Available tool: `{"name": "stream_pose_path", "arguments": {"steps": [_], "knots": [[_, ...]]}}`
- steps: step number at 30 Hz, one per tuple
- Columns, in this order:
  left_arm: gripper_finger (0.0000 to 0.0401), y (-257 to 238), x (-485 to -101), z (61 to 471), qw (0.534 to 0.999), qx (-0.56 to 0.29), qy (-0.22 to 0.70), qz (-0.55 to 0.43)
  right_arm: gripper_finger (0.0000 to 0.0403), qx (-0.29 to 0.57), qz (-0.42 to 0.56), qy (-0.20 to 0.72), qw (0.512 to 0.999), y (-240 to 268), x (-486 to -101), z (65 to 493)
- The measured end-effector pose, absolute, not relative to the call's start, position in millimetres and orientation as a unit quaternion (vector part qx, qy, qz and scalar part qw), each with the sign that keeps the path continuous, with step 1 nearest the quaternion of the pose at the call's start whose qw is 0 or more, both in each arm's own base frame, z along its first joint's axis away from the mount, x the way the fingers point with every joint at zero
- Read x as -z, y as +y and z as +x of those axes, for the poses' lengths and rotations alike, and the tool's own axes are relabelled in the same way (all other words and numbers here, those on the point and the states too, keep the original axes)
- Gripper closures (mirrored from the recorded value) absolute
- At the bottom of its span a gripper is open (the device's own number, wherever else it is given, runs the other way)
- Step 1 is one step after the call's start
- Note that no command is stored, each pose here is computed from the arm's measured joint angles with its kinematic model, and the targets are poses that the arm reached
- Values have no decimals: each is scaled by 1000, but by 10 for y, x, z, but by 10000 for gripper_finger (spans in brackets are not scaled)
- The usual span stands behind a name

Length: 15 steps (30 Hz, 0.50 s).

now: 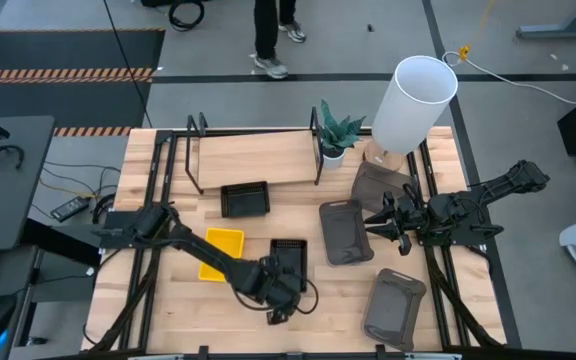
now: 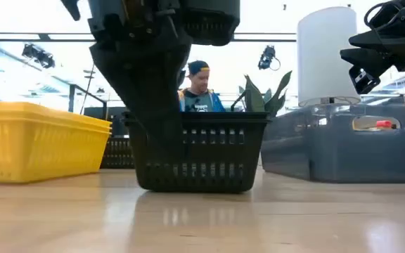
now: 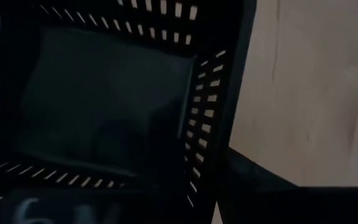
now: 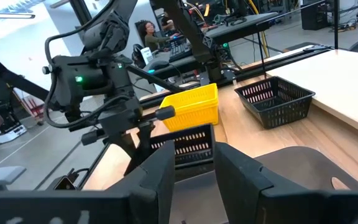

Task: Stack baskets on shelf by color
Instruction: Put the top black bin on the bottom black bins

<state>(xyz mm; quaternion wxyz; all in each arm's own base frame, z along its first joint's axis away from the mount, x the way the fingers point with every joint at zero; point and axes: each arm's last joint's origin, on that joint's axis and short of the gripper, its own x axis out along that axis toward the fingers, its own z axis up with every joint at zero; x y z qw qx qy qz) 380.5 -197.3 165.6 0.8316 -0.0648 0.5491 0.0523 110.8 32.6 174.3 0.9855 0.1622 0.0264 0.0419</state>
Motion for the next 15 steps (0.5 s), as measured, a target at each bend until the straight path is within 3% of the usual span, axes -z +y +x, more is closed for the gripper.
{"name": "stream_pose_path", "arguments": {"steps": [9,15], "knots": [[258,-1954,-1850,3787,845,-29,533,-35,284,-42,162,26,986,326,-1743,1108],[197,-1865,-2293,3657,862,-19,507,11,284,-42,163,22,985,326,-1751,1108]]}}
